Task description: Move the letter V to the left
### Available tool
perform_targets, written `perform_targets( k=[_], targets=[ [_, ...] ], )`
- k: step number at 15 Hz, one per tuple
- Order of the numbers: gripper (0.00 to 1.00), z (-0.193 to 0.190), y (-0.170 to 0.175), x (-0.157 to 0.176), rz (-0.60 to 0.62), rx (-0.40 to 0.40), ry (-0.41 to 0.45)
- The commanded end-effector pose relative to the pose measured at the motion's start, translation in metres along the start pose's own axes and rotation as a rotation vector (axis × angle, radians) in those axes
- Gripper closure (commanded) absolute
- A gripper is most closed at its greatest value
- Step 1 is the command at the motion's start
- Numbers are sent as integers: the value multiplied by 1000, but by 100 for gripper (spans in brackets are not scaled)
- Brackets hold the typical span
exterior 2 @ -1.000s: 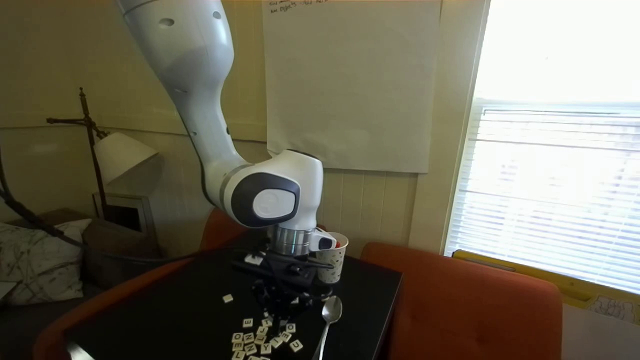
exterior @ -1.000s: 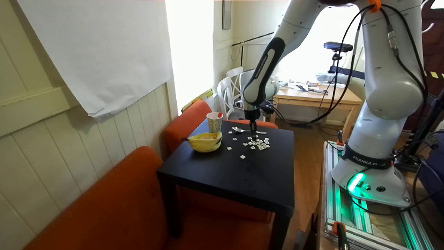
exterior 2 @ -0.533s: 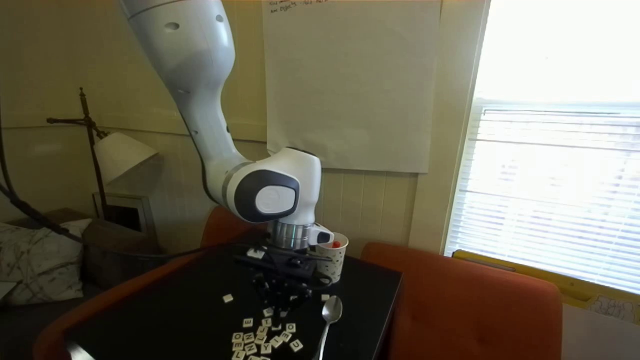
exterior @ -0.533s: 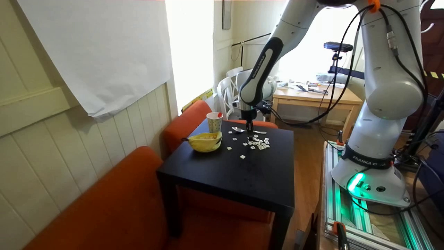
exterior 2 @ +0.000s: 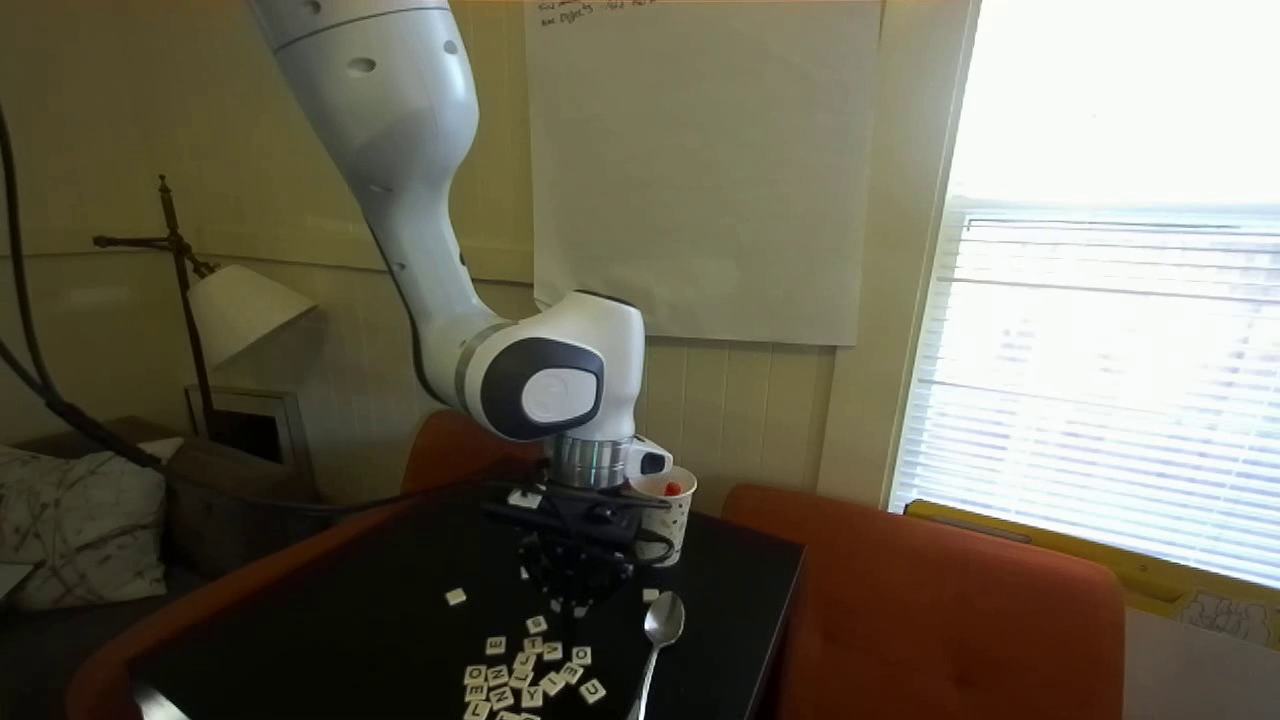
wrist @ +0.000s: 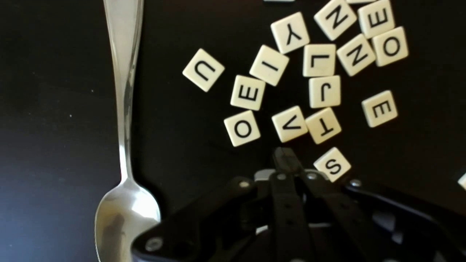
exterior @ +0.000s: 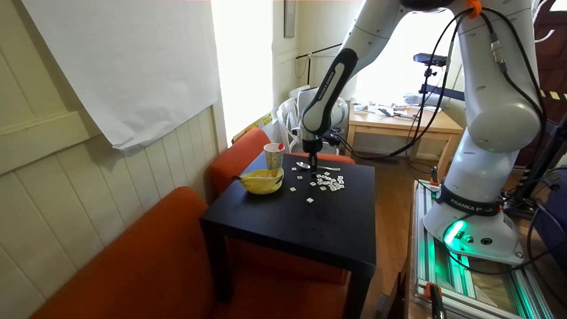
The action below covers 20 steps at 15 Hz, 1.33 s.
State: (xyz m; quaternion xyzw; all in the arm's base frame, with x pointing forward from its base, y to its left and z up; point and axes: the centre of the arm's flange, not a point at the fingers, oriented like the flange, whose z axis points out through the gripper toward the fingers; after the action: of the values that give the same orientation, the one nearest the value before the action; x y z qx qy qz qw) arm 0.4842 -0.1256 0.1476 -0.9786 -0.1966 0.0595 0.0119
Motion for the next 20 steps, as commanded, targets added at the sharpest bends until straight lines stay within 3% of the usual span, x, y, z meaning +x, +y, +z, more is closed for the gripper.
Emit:
perform_targets(
  k=[1, 11, 20],
  targets=[
    [98, -2, -4, -6, 7, 17, -20],
    [98, -2, -5, -38, 56, 42, -27],
    [98, 1, -6, -45, 56, 50, -28]
  ],
)
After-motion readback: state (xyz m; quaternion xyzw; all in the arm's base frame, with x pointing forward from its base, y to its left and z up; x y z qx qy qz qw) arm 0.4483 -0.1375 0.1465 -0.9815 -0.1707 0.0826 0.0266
